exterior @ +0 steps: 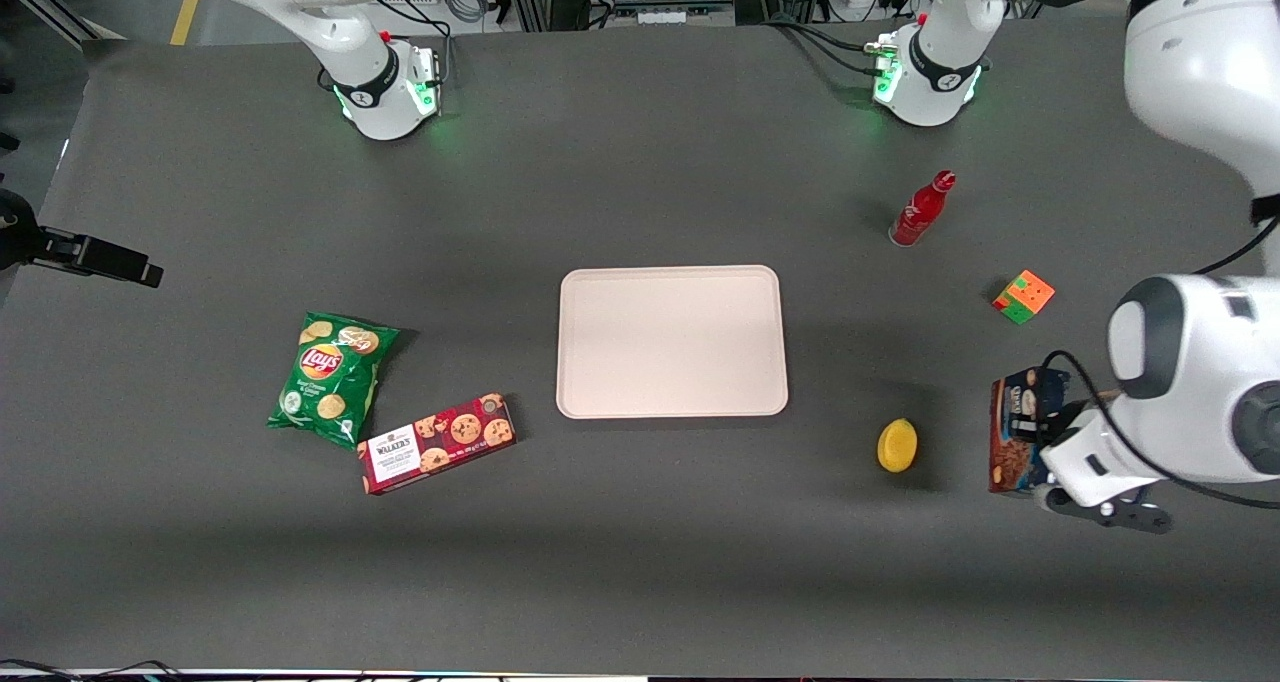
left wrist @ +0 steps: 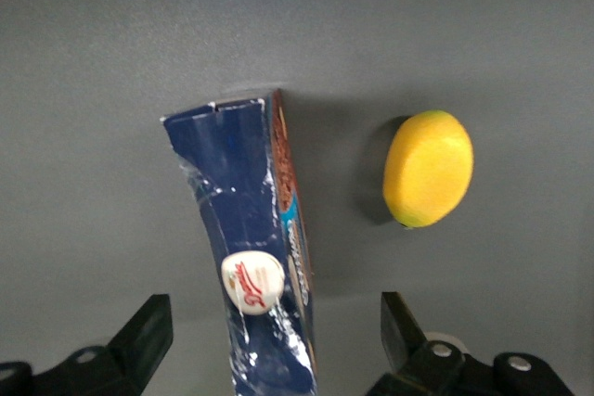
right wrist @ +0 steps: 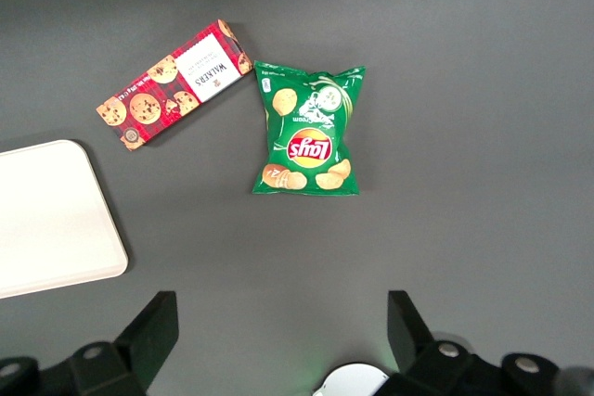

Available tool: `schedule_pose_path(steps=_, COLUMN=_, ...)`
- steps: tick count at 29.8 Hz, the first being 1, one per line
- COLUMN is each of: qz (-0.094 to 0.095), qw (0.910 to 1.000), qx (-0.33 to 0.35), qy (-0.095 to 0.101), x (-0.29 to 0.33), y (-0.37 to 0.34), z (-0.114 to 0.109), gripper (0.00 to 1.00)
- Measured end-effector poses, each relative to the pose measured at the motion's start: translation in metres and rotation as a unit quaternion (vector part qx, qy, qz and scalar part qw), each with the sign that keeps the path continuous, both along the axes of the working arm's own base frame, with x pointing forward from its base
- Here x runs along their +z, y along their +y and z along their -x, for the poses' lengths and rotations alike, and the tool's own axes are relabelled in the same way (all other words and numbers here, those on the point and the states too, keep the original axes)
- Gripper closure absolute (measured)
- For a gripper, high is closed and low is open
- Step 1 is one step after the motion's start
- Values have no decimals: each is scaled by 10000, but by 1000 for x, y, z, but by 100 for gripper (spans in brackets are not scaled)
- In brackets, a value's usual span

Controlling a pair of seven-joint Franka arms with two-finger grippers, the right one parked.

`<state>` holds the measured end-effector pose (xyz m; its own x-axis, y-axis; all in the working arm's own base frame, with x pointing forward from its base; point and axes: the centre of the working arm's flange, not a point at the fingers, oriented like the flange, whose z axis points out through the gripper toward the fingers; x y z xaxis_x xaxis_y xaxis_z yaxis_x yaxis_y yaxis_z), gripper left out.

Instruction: Place cookie box on tray

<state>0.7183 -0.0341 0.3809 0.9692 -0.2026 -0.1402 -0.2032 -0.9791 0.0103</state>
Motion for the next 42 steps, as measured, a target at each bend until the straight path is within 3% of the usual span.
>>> schedule_pose_path(steps=10, qz=9, qw=9999, qx=145, qy=74, x=93, y=2, z=16, gripper=79)
schedule_pose_path(steps=15, qz=203, qw=9985, qx=474, qy=162, x=107, y=-6, z=20, gripper=79)
schedule_pose_path(steps=21, qz=402, qw=9894, qx=1309, qy=481, x=113, y=-58, z=33, gripper=79)
schedule_pose_path(steps=26, qz=514, qw=9815, qx=1718, qy=666, x=129, y=-135, z=54, gripper=79)
schedule_pose_path(steps=33, qz=573, qw=9774, qx=1860, qy=824, x=146, y=-219, z=90, gripper=79)
schedule_pose_path(steps=42, qz=377, qw=9827, qx=1704, qy=619, x=131, y=-308, z=149, gripper=79)
